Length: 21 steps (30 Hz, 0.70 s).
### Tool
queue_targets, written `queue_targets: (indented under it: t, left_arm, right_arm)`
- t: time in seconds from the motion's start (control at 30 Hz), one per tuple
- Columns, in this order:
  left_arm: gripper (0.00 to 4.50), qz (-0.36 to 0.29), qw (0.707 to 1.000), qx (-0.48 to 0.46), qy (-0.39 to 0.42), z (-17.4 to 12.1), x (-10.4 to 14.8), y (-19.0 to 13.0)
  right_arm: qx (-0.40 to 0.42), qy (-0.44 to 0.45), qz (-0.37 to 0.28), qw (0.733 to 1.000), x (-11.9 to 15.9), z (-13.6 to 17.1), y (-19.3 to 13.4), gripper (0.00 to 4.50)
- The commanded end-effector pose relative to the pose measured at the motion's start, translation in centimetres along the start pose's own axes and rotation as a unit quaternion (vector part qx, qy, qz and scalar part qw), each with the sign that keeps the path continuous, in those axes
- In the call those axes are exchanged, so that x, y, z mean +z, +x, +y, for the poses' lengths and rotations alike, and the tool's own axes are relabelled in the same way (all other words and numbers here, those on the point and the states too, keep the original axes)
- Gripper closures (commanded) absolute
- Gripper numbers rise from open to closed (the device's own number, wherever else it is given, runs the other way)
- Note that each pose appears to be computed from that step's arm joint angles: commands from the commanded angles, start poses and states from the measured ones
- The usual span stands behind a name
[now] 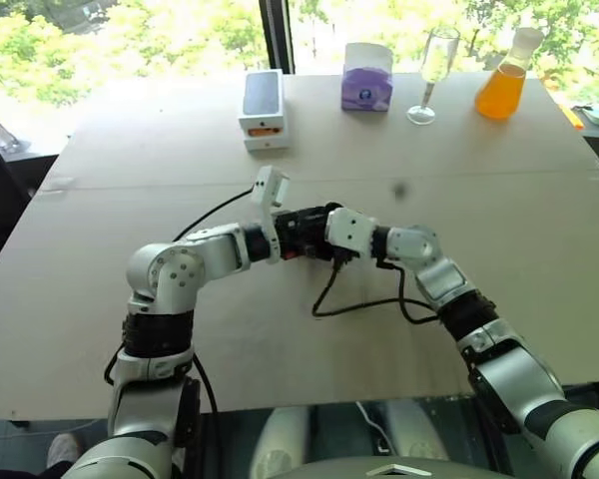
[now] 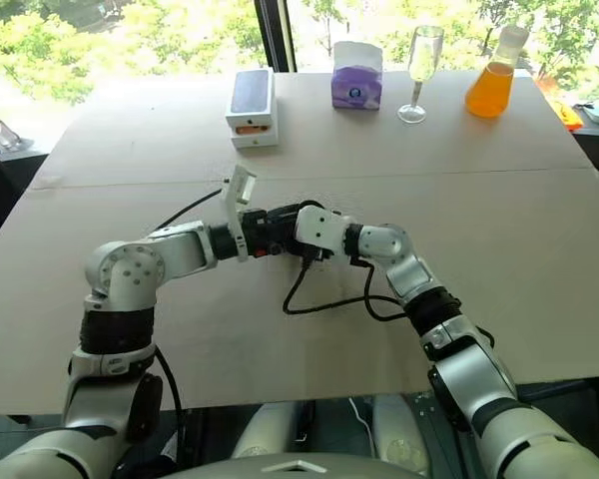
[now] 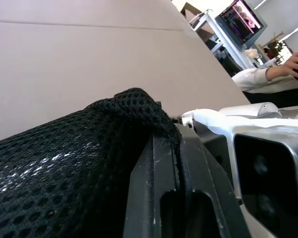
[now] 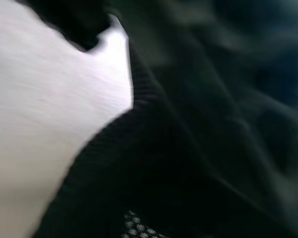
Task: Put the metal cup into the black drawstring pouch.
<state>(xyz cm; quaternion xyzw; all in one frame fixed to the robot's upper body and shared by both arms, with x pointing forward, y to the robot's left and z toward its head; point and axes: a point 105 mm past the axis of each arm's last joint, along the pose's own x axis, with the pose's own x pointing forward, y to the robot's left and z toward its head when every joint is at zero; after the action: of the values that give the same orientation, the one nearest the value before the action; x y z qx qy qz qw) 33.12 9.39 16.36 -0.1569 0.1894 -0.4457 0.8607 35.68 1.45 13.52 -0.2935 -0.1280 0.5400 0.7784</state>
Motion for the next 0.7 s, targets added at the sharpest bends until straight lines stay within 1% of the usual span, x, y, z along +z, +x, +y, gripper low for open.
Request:
queue_targets:
  t: [0.03, 0.13, 0.23, 0.3, 0.33, 0.37, 0.4, 0.47, 0.53, 0.6, 0.7]
  left_arm:
    - [4.5, 0.013, 0.998, 0.013, 0.059, 1.1, 0.2, -0.2]
    - [4.5, 0.029, 0.995, 0.016, 0.091, 1.7, 0.0, 0.1]
    - [4.5, 0.027, 0.994, 0.01, 0.105, 1.6, 0.2, 0.5]
    - [4.5, 0.02, 0.994, 0.001, 0.109, 1.1, 0.7, 1.0]
    - [4.5, 0.014, 0.994, -0.007, 0.109, 0.6, 1.1, 1.3]
    - [4.5, 0.012, 0.992, -0.01, 0.123, 0.2, 1.5, 1.6]
    - [4.5, 0.011, 0.99, -0.007, 0.141, 0.1, 1.9, 1.9]
    - [4.5, 0.012, 0.986, 0.013, 0.167, 0.5, 2.4, 2.0]
    - [4.5, 0.008, 0.983, 0.036, 0.178, 1.2, 3.2, 1.9]
    - [4.5, 0.003, 0.982, 0.036, 0.184, 1.4, 3.7, 1.8]
    - [4.5, 0.007, 0.98, 0.046, 0.191, 2.1, 3.8, 1.6]
  right_arm:
    - [-0.039, -0.051, 0.036, 0.997, 1.3, -2.0, -1.6, 2.3]
    - [-0.014, -0.024, 0.036, 0.999, 2.2, -1.4, -2.6, 2.3]
    - [-0.019, -0.012, 0.041, 0.999, 2.8, -1.6, -3.3, 2.3]
    - [-0.02, 0.007, 0.054, 0.998, 2.6, -1.6, -3.6, 2.3]
    - [-0.015, 0.012, 0.064, 0.998, 2.4, -1.3, -3.7, 1.79]
    - [-0.006, 0.017, 0.078, 0.997, 1.9, -0.7, -4.0, 1.44]
    - [-0.004, 0.024, 0.083, 0.996, 1.8, -0.3, -4.3, 1.19]
    - [-0.012, 0.049, 0.085, 0.995, 2.1, -0.2, -5.1, 1.19]
    - [-0.026, 0.081, 0.066, 0.994, 3.4, -0.5, -6.1, 1.19]
    - [-0.052, 0.106, 0.052, 0.992, 4.6, -1.0, -7.4, 1.19]
    - [-0.074, 0.122, 0.054, 0.988, 5.5, -1.1, -9.1, 1.19]
